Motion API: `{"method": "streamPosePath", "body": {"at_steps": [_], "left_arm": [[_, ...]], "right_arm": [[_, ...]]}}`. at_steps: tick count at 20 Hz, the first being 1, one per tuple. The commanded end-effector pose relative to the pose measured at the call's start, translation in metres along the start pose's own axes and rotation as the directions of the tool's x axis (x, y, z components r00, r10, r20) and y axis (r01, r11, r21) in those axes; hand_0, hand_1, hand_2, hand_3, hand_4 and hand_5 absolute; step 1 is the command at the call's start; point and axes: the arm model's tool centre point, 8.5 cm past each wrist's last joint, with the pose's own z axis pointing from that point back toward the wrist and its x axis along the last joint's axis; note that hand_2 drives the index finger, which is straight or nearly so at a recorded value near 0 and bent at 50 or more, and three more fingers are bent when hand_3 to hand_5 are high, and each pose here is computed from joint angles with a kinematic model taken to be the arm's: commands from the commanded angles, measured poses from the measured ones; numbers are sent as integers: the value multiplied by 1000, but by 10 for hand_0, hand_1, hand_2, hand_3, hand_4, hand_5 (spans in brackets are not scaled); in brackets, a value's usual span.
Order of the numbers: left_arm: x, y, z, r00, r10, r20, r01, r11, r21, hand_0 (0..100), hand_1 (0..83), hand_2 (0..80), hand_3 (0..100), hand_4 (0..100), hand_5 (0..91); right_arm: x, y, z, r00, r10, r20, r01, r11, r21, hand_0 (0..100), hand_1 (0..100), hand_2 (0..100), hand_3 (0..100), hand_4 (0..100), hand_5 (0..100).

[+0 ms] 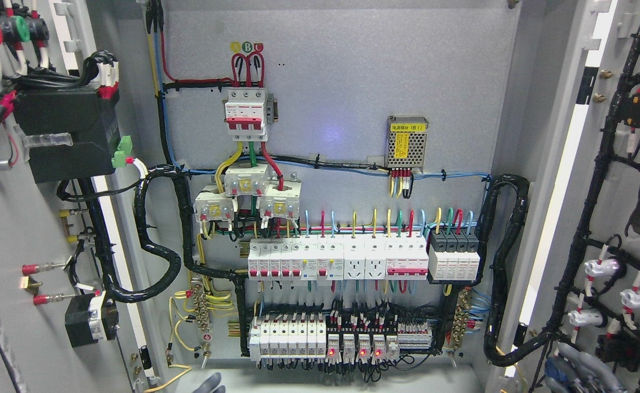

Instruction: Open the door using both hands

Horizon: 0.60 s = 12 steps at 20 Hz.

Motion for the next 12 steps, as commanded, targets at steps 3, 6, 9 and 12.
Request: {"method": "streamPosePath", "body": {"at_steps": [3,6,9,12], "left_arm": [[17,39,3,998,-45,48,41,995,94,0,0,0,0,0,0],[21,49,7,998,-52,44,47,993,105,0,0,0,0,0,0],[26,55,9,996,-64,63,57,992,108,0,0,0,0,0,0],[30,63,9,995,-70,71,61,990,125,0,0,0,0,0,0]], "right_arm": [[14,-26,10,997,77,0,-77,995,-63,0,0,0,0,0,0],[11,-30,13,997,77,-15,-78,994,-73,0,0,0,0,0,0],[8,-33,15,997,74,-25,-76,994,-82,0,0,0,0,0,0],[7,-33,15,997,74,-26,-76,994,-83,0,0,0,0,0,0]]}}
